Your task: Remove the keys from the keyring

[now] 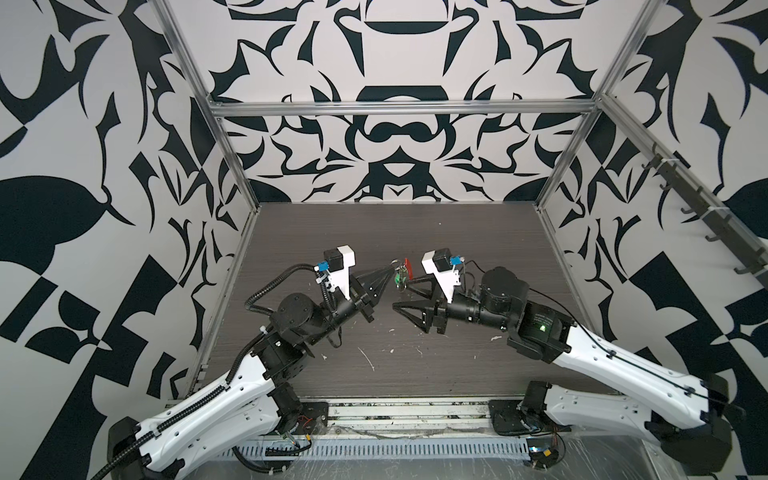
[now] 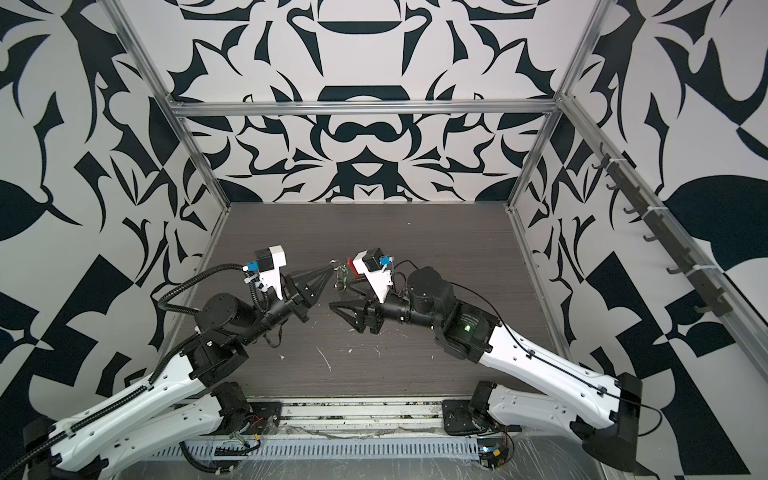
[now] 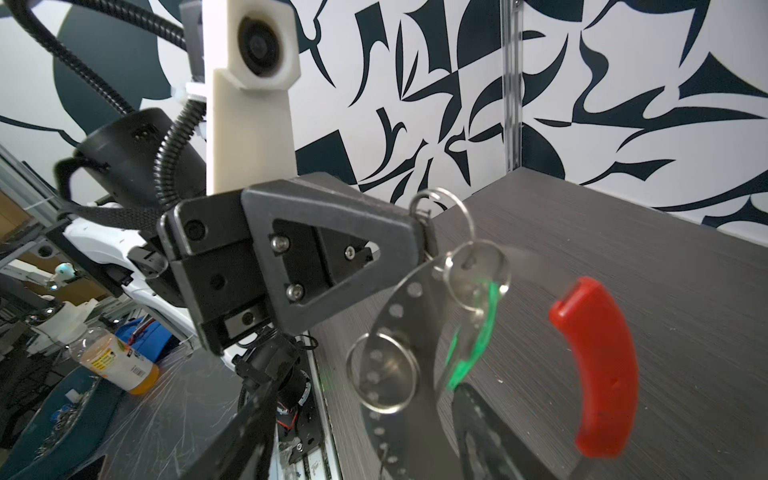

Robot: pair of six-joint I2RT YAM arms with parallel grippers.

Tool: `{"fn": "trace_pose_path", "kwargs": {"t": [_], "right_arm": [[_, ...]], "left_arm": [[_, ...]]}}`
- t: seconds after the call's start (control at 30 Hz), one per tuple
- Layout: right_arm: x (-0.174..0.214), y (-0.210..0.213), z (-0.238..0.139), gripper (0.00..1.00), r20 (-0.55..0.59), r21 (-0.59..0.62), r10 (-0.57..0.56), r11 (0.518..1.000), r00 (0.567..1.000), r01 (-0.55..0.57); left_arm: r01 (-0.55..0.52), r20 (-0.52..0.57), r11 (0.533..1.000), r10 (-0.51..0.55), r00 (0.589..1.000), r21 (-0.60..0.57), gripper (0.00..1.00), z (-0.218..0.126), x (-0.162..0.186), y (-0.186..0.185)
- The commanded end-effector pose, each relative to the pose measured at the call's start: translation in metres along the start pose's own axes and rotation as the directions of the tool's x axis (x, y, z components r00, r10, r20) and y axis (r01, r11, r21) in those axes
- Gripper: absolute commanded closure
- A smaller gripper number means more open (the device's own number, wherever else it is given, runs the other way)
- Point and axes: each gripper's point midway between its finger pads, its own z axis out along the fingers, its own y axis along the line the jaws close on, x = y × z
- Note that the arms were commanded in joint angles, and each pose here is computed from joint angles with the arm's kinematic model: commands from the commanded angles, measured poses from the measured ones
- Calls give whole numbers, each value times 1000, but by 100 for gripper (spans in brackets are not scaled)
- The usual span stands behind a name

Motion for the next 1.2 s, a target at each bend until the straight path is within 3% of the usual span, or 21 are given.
{"fn": "trace_pose_path", "kwargs": {"t": [0.0, 0.1, 0.47, 0.7, 0.9, 1.17], "right_arm": [[-23, -3, 3, 30, 78, 46, -46, 998, 996, 43], [-22, -7, 5, 35, 67, 71, -53, 996, 996, 48], [-26, -6, -11, 73, 40, 101, -109, 989, 993, 104], [-29, -7, -18, 89, 38, 126, -130, 984, 991, 125], [-35, -9, -23, 100, 40, 155, -162, 976, 986, 154], [-45, -15, -30, 100, 24, 215, -231, 951, 973, 221]], "left_arm": [[12, 50, 1000, -12, 999, 7, 100, 1, -15, -5], [13, 40, 1000, -13, 999, 12, 100, 1, -13, -6], [-18, -12, 1000, 18, 1000, 24, 100, -5, -7, -10], [-26, -30, 999, 27, 999, 24, 100, -6, -6, -11], [-27, -43, 1000, 27, 999, 17, 100, -5, -6, -10], [1, -118, 1000, -2, 993, -10, 100, -3, -2, -9]]}}
